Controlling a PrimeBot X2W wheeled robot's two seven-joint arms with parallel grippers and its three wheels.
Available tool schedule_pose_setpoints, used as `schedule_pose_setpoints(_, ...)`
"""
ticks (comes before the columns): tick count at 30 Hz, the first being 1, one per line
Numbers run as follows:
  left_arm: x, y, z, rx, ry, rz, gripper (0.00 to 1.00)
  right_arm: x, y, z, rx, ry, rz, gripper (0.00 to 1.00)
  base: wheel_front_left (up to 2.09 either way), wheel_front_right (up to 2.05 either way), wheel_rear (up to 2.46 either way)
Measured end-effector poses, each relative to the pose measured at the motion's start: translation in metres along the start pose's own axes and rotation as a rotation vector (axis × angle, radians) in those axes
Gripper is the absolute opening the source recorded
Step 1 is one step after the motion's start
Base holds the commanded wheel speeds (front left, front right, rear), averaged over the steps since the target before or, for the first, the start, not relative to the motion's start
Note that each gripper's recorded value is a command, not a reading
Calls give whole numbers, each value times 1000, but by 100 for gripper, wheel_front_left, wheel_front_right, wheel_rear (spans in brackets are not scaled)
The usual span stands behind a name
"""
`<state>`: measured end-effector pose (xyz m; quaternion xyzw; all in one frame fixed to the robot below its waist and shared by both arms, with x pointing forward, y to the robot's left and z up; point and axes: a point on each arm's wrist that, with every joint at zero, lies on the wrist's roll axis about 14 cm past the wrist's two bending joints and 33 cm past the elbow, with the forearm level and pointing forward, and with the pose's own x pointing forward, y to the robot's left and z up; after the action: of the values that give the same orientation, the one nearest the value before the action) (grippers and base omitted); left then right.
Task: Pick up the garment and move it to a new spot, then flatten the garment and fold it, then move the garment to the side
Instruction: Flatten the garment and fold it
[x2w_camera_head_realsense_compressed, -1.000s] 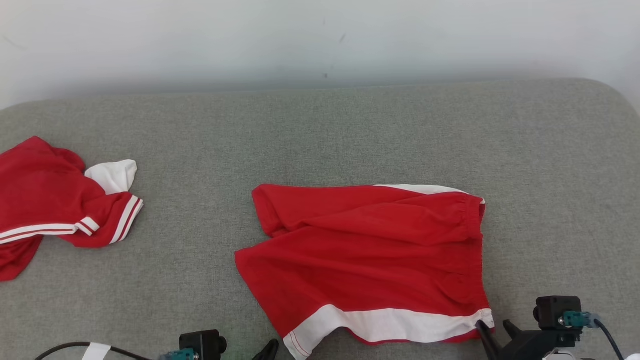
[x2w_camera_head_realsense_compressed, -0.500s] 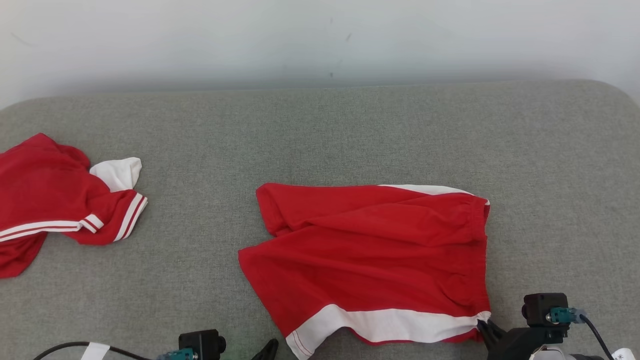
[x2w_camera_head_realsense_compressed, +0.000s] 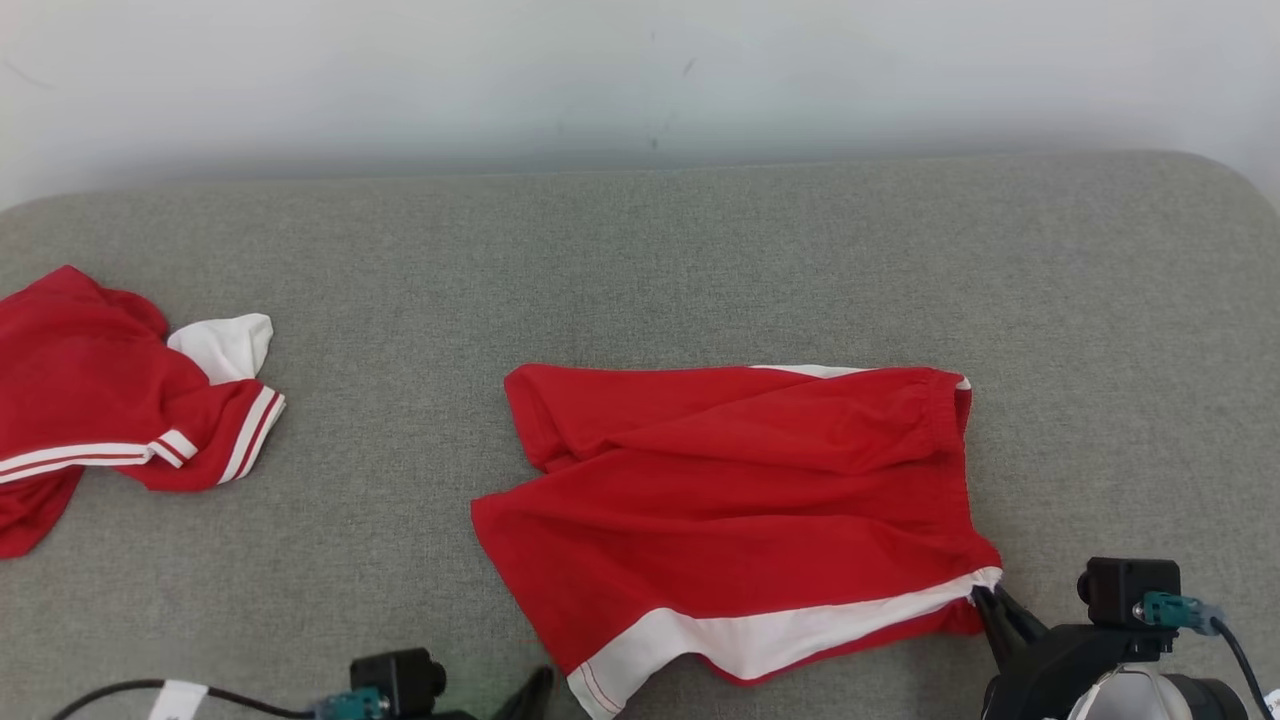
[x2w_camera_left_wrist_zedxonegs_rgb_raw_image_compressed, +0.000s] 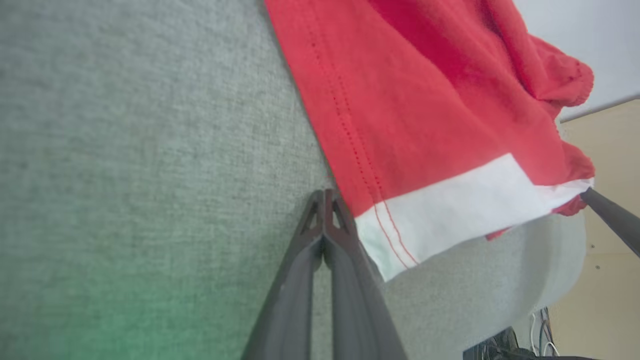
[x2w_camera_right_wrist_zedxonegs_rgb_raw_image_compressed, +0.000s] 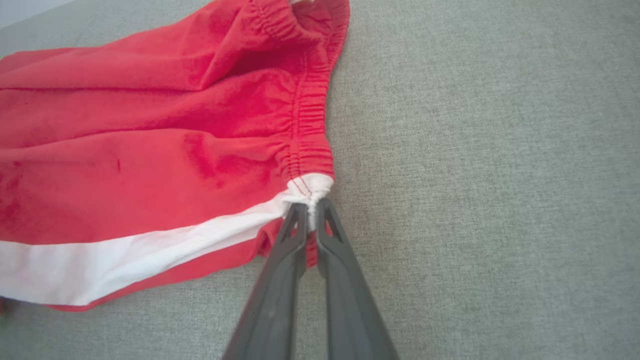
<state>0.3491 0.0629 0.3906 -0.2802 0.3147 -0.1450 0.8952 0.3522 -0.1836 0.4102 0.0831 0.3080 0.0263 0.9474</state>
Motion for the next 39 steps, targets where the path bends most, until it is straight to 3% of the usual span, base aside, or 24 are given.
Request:
schedule_pose_setpoints(1,-1,0,-9,-6,41,4,0,0,0,-2,0,6,-1,0,0,0,0)
schedule_pose_setpoints(3,-5,-4,-22,-16,100,-6,80,0,-1,-7,3,25,-4,0,0,0,0)
schedule_pose_setpoints(4,-5,-6,-25,-23,113,-14,100,0,-3,-10,4,33,-7,0,0,0,0)
schedule_pose_setpoints(13,-5,-28,-27,-71,131,-86,100,4,-3,-16,7,57,-7,0,0,0,0)
schedule_pose_setpoints(21,-3,-34,-41,-19,176,-93,97,3,-4,-19,9,63,-13,0,0,0,0)
schedule_pose_setpoints(23,-1,-36,-43,-15,178,-100,62,3,-5,-19,10,65,-14,0,0,0,0)
schedule_pose_setpoints(24,0,-36,-44,-13,179,-99,37,3,-5,-19,10,64,-15,0,0,0,0)
schedule_pose_setpoints(25,1,-36,-44,-10,180,-98,25,3,-6,-19,11,64,-16,0,0,0,0)
schedule_pose_setpoints(26,1,-35,-43,-9,177,-96,2,3,-6,-19,11,63,-18,0,0,0,0)
schedule_pose_setpoints(34,0,-22,-32,-8,120,-51,0,1,-7,-18,7,59,-20,0,0,0,0)
schedule_pose_setpoints(39,-5,-13,0,-33,-2,-34,0,1,-2,-11,6,27,-5,0,0,0,0)
